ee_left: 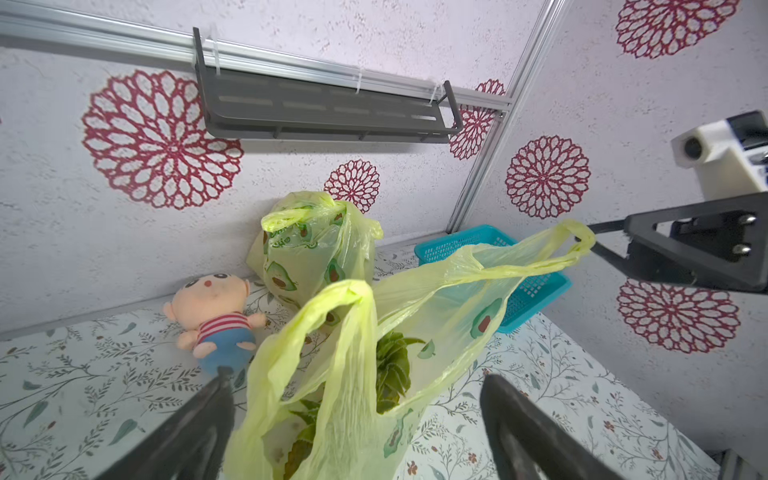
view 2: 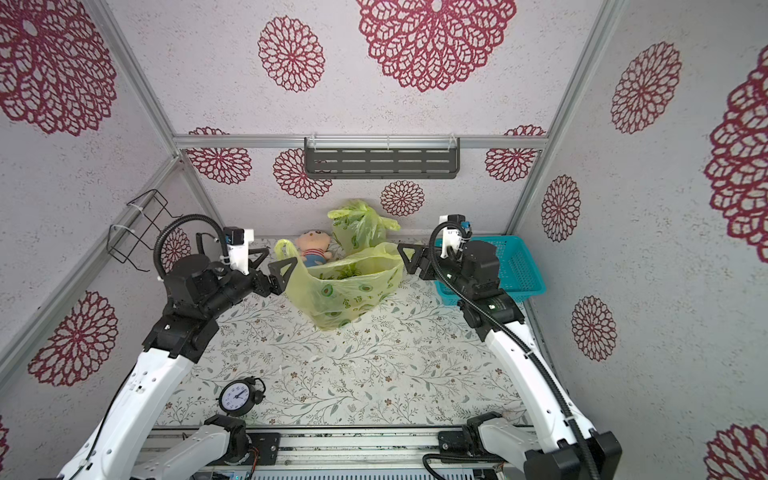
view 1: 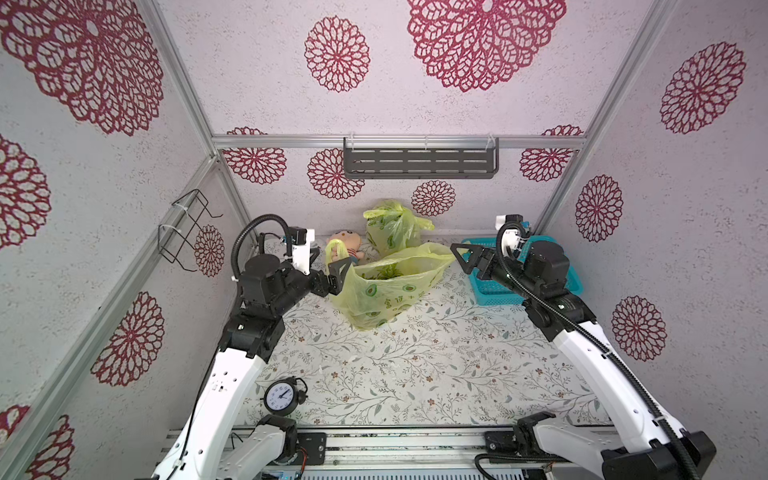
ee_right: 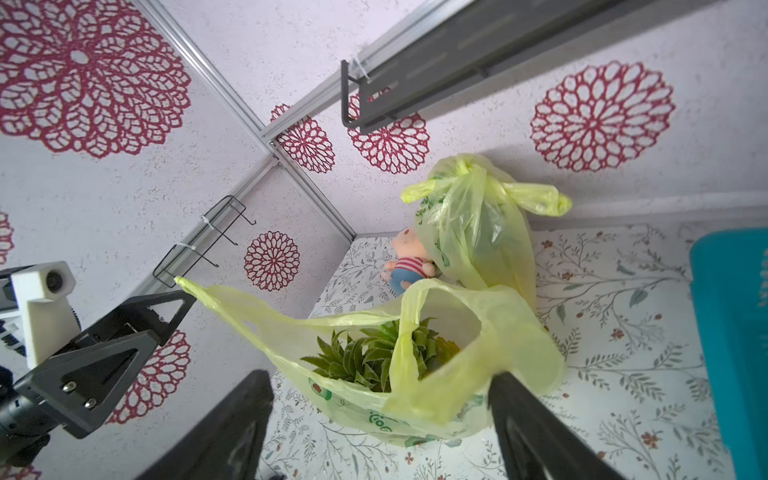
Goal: Place the pineapple into a plastic bag & tie a knot
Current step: Adjust the plastic bag at the center of the board, then cross the plastic bag at the center of the board.
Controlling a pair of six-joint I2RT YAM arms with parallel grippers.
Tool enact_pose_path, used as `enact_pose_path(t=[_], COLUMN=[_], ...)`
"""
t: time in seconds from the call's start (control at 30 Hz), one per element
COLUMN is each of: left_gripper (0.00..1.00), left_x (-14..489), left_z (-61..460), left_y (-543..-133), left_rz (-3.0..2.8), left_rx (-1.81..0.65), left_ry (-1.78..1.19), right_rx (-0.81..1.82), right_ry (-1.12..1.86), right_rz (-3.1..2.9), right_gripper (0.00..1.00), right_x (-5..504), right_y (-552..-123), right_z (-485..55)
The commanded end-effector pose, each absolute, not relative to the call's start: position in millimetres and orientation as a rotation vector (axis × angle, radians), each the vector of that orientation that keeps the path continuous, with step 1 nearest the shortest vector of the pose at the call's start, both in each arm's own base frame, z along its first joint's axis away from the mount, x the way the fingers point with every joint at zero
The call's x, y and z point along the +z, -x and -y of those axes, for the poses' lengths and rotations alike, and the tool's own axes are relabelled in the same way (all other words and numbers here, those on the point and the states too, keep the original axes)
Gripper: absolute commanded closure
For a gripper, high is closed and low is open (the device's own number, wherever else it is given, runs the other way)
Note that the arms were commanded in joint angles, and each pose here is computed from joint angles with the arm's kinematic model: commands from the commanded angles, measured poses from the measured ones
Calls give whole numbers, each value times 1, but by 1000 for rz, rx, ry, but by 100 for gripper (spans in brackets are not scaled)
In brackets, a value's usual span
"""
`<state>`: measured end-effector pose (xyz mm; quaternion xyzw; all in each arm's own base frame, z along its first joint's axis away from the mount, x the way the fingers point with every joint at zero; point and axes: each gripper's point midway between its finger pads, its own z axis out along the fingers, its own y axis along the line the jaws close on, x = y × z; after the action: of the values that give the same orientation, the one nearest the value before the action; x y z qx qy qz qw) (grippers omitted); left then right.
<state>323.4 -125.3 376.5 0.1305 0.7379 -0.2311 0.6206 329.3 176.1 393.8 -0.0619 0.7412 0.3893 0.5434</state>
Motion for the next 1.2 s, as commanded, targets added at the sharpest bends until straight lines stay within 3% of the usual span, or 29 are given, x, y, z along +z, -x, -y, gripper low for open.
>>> enact_pose_path(t=[0.0,0.3,0.77,1.03,1.17], left_gripper=[1,3,2,29,49], left_x=[386,369,380,384,381], left_z=[114,116,141,152,152], left_y=[-319,-321,-369,-378,-381], left_rz=[-1592,-1521,-1356,-1311,-1318], left_rx=[-496,-509,-546,-586,-587], left_ry=[-243,-239,-256,-279,-276], right_rx=[778,548,726,781,829], right_ry=[247,240,514,511,580], right_rz=[-1655,-1554,-1339,-1250,-1224], right_gripper=[11,11,14,17,16], right_x=[406,367,382,397,399], right_y=[-313,-325,-367,-386,-384], right_z=[-163,-139,-204,-222,-238])
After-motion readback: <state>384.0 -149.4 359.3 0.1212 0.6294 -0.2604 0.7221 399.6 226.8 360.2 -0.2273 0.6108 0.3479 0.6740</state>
